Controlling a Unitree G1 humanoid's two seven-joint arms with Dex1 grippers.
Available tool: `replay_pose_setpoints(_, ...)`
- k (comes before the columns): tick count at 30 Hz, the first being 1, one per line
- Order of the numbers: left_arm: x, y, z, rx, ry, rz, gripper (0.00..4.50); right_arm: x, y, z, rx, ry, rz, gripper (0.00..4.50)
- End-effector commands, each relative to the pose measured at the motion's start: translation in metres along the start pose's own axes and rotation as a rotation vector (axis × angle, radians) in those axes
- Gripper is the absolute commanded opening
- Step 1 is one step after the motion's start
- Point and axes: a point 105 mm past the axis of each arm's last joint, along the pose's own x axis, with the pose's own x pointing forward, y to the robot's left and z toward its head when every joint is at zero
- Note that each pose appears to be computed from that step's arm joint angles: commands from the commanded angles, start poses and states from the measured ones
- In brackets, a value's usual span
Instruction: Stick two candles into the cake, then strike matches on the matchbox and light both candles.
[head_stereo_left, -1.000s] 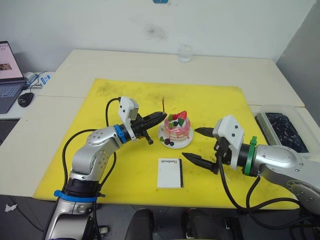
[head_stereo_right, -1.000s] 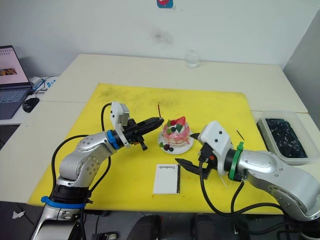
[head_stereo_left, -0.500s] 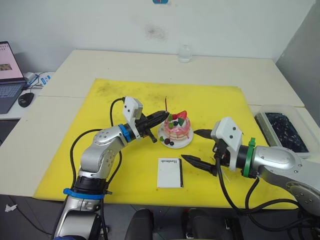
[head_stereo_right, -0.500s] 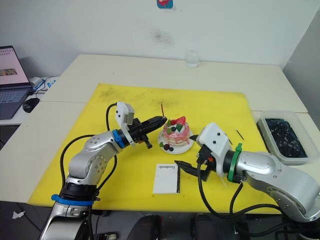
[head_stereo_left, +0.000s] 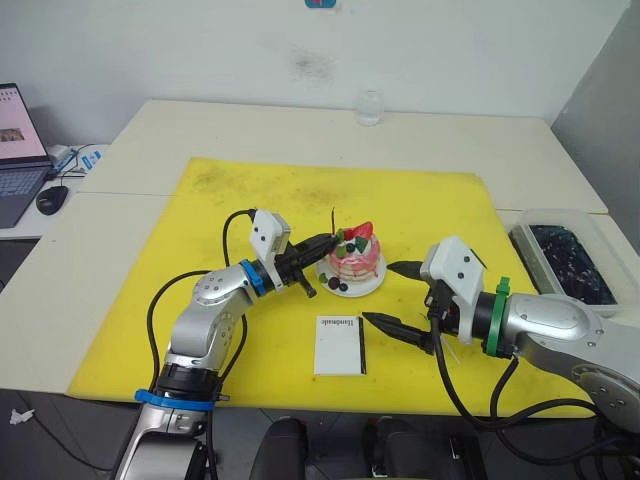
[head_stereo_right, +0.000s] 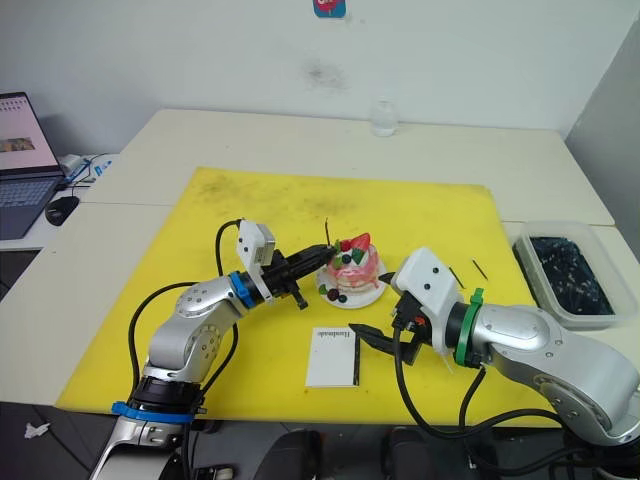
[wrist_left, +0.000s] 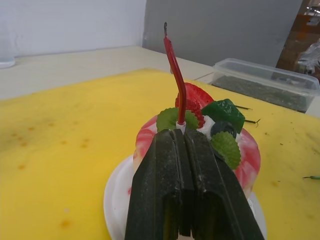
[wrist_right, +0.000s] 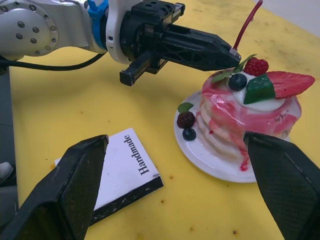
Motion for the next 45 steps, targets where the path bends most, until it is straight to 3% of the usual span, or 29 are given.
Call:
replay_pose_setpoints(1, 0.003, -0.004, -0.006, 0.025, 0.013, -0.002, 0.00, -0.005, 0.001, 0.009, -0.045, -0.028, -0.013, 4.49)
replay_pose_setpoints(4, 0.004, 0.000, -0.010, 0.017, 0.008, 0.028, 0.00, -0.005, 0.001, 0.009, -0.029, -0.034, -0.014, 4.49)
replay_pose_setpoints(11, 0.005, -0.002, 0.003, 0.018, -0.026, 0.020, 2.11, -0.006, 0.000, 0.009, -0.016, -0.040, -0.021, 4.50)
replay_pose_setpoints(19, -0.017, 0.011, 0.026, 0.081, -0.035, 0.078, 4.48, -0.006, -0.005, 0.013, -0.009, -0.066, -0.042, 4.50)
replay_pose_setpoints(24, -0.030, 0.010, 0.040, 0.138, -0.012, 0.058, 4.48, -0.011, -0.014, 0.022, 0.011, -0.120, -0.096, 4.50)
replay_pose_setpoints(27, -0.051, 0.002, 0.046, 0.178, 0.080, -0.033, 4.48, -0.032, -0.025, 0.017, 0.030, -0.117, -0.188, 4.50)
replay_pose_setpoints(33, -0.074, -0.056, 0.026, 0.162, 0.286, -0.352, 4.48, -0.059, -0.034, -0.028, 0.041, 0.016, -0.422, 4.50)
replay_pose_setpoints(39, -0.068, -0.089, 0.025, 0.136, 0.278, -0.476, 4.48, -0.062, -0.011, -0.082, 0.135, 0.113, -0.478, 4.50)
replay_pose_setpoints(45, -0.061, -0.089, 0.021, 0.150, 0.256, -0.458, 4.48, -0.059, -0.009, -0.111, 0.164, 0.136, -0.524, 4.50)
